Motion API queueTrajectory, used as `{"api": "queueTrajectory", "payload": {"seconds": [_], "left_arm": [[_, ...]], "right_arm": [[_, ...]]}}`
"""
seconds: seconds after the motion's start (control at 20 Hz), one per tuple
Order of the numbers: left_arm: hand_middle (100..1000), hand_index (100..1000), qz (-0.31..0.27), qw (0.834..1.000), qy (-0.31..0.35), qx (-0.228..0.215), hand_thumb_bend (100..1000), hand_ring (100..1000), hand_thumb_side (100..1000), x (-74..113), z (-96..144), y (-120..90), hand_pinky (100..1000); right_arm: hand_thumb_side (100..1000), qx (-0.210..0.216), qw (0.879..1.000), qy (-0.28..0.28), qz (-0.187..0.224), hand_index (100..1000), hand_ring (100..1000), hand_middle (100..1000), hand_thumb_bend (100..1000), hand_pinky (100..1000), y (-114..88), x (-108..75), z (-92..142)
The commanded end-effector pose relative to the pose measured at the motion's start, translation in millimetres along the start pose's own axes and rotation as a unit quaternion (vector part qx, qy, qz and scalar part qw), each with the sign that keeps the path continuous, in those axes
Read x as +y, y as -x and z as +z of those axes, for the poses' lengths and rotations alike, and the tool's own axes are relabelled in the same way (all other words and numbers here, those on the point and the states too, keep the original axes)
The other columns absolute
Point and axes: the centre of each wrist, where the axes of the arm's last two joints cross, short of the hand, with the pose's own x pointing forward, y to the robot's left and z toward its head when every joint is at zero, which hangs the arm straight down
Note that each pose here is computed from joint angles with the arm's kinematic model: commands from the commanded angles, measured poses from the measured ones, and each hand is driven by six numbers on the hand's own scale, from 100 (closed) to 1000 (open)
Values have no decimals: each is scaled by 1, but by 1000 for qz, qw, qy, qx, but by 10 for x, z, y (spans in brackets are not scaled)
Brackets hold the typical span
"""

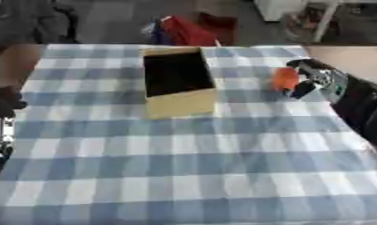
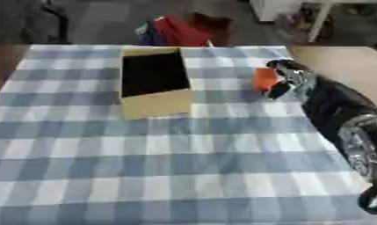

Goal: Pick up objects on the table and place them in the box.

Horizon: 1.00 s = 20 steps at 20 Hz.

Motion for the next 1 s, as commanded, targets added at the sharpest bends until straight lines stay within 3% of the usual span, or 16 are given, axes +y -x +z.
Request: {"api": "queueTrajectory", "payload": {"seconds": [0.05, 0.55, 0.8, 1.0], "left_arm": [[634, 750, -2, 1000, 2, -17, 100, 663, 588, 20, -49, -64, 835], [636, 750, 0, 1000, 2, -19, 100, 663, 588, 11, -59, -73, 836], [635, 750, 0, 1000, 2, -20, 100, 663, 588, 9, -62, -75, 837], [635, 750, 0, 1000, 3, -20, 100, 661, 588, 11, -61, -74, 837]], "right_arm": [[100, 1, 1000, 19, 3, 978, 898, 934, 253, 836, 30, -160, 17], [100, -1, 1000, 22, 1, 946, 882, 894, 199, 831, 17, -140, 12], [100, 0, 1000, 29, -1, 847, 843, 775, 100, 814, 23, -132, 13], [100, -1, 999, 43, -1, 756, 810, 652, 100, 797, 29, -147, 16]]}}
